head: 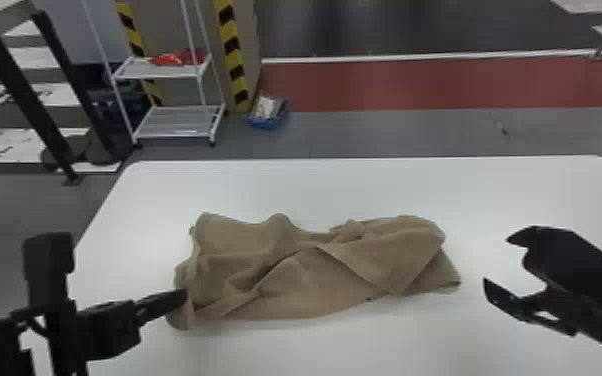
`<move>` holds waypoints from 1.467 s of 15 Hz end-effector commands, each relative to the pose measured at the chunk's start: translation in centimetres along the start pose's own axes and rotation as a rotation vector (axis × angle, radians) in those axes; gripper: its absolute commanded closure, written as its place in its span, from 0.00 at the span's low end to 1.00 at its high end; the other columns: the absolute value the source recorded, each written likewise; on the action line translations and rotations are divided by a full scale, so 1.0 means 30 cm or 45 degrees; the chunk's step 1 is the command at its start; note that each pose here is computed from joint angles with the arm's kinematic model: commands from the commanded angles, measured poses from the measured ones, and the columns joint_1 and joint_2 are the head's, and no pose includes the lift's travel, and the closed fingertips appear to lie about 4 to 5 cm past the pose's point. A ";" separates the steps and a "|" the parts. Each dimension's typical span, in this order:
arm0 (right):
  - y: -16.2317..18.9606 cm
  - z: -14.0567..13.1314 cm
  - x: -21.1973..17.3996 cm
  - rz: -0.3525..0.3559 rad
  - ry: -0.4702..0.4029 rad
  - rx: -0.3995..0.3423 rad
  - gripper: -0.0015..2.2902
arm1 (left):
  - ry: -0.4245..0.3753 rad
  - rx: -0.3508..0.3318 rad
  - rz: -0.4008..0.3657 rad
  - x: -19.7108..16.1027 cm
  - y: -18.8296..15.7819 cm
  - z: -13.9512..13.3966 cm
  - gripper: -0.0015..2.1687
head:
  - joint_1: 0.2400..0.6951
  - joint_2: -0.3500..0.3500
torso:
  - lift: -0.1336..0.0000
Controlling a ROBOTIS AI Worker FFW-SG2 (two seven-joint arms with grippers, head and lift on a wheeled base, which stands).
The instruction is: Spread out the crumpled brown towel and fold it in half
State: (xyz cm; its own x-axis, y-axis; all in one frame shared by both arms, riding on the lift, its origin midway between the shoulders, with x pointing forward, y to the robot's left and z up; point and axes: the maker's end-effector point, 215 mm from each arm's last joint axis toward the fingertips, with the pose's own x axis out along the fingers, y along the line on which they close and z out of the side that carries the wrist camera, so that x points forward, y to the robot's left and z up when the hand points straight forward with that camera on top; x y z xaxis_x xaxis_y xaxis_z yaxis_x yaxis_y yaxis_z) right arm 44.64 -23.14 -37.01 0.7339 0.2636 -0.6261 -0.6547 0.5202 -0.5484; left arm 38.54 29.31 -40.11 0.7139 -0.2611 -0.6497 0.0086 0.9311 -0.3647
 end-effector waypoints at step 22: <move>0.094 -0.030 0.276 0.096 0.094 0.044 0.62 | 0.005 -0.020 -0.008 -0.027 0.017 -0.032 0.88 | 1.00 0.70 | 0.07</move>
State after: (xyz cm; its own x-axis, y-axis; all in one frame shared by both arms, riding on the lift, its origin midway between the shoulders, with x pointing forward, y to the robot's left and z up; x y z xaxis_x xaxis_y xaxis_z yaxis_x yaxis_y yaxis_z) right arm 48.63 -19.37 -44.67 0.6560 0.2522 -0.7114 -0.7122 0.5189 -0.4728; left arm 37.27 29.73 -40.42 0.7085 -0.2697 -0.6521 0.0066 0.9266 -0.3761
